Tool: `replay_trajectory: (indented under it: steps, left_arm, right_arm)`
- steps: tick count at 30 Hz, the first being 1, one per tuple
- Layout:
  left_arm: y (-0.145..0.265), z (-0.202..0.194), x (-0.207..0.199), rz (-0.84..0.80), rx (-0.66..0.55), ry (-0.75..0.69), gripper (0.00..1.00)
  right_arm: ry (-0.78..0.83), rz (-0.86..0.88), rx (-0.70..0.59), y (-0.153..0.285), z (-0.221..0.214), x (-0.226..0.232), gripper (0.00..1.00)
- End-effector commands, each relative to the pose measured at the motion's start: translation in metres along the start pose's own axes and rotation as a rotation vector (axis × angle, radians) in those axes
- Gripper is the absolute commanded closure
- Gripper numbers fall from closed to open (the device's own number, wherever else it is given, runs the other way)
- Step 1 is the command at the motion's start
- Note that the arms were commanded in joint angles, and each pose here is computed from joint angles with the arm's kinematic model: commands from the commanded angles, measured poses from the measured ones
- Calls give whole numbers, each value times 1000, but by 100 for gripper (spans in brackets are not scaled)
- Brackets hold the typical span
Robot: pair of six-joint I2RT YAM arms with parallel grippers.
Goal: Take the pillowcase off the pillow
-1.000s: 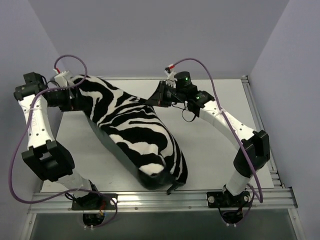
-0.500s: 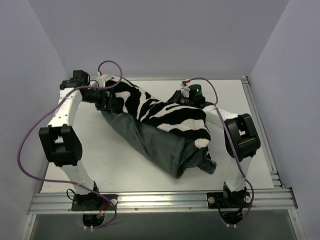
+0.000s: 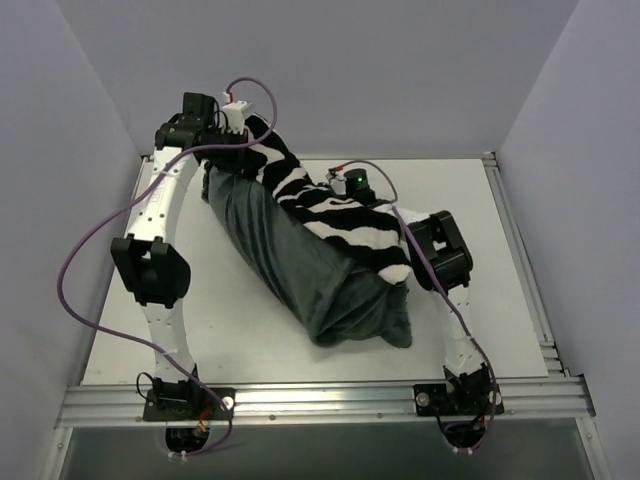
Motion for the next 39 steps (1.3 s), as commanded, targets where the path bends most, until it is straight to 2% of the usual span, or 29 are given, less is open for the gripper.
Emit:
replay_trajectory:
  steps: [1,2,3,4,5,6,7,8,9,10,11,13,14,15,18,20,21,22,24,27,28,31,32,34,35,36,37,38,39]
  left_arm:
    - [20,60,-8,128,-185,-107,98]
    - [18,63,-8,140,-190,-110,98]
    - [20,67,-15,143,-204,-125,98]
    - [27,73,-18,157,-228,-138,98]
    - [31,77,-23,163,-249,-149,98]
    - [32,78,-28,166,-257,-169,98]
    - [36,83,-29,193,-284,-184,98]
    - [31,81,-29,206,-274,-190,98]
    - [26,80,-29,216,-267,-205,98]
    - [18,78,-23,234,-250,-197,98]
    - [12,75,-20,234,-236,-189,98]
    - [-7,66,-11,240,-186,-173,98]
    - [-14,62,-9,236,-169,-172,98]
    - [-21,59,-7,227,-150,-186,98]
    - [-40,51,-16,179,-107,-237,90]
    - [-48,49,-41,104,-92,-299,74]
    - [-42,49,-56,61,-96,-325,64]
    - [-42,48,-77,1,-96,-363,35]
    - [-26,49,-111,-115,-121,-402,5]
    - [1,55,-142,-211,-171,-372,6]
    - [19,66,-148,-207,-222,-377,6]
    - [69,83,-139,-153,-316,-332,6]
    - [86,87,-116,-117,-335,-295,6]
    - [122,82,-99,-76,-358,-281,6]
    - [120,70,-78,-34,-311,-269,6]
    - [147,62,-58,38,-320,-244,6]
    - [154,54,-43,90,-303,-236,6]
    - [147,34,-23,114,-228,-231,6]
    - [172,23,-10,169,-243,-223,6]
  right_arm:
    - [80,368,270,-47,-82,126,71]
    - [59,439,283,-44,-87,139,64]
    - [152,618,257,-28,-88,166,58]
    - [-3,652,308,-19,-87,170,52]
    - [62,782,298,2,-88,180,37]
    - [2,791,303,7,-84,167,24]
    - [-60,790,268,24,-63,156,5]
    - [-125,734,230,28,-58,126,0]
    - [-132,698,168,43,-46,123,0]
    - [-25,630,4,56,-18,97,0]
    - [-159,416,-42,52,-6,61,0]
    - [-37,161,-170,82,17,52,0]
    - [64,-224,-169,92,8,2,0]
    - [194,-306,-220,108,28,31,0]
    - [251,-523,-249,142,30,25,0]
    - [285,-658,-297,162,35,24,0]
    - [291,-688,-312,168,36,24,0]
    - [290,-707,-324,172,34,24,0]
    - [289,-705,-388,183,33,36,0]
    - [309,-681,-445,188,21,56,0]
    - [321,-692,-446,187,15,61,0]
    - [392,-689,-447,173,-17,91,0]
    - [393,-670,-433,169,-32,93,0]
    - [375,-607,-374,146,-62,96,0]
    - [355,-631,-335,140,-79,80,0]
    - [364,-632,-299,130,-95,77,0]
    - [352,-634,-283,124,-104,70,0]
    - [339,-643,-259,118,-111,60,0]
    - [321,-658,-221,113,-123,43,0]
Point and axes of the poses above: each gripper's point midway between its finger pads, its own y axis back along the fingers, its own x axis along the line the jaws close on, z = x × y, the point moved 5 cm from there along y, back along the fingers, and after that the axes turned 1 degree about y, right-handed, at the moved point
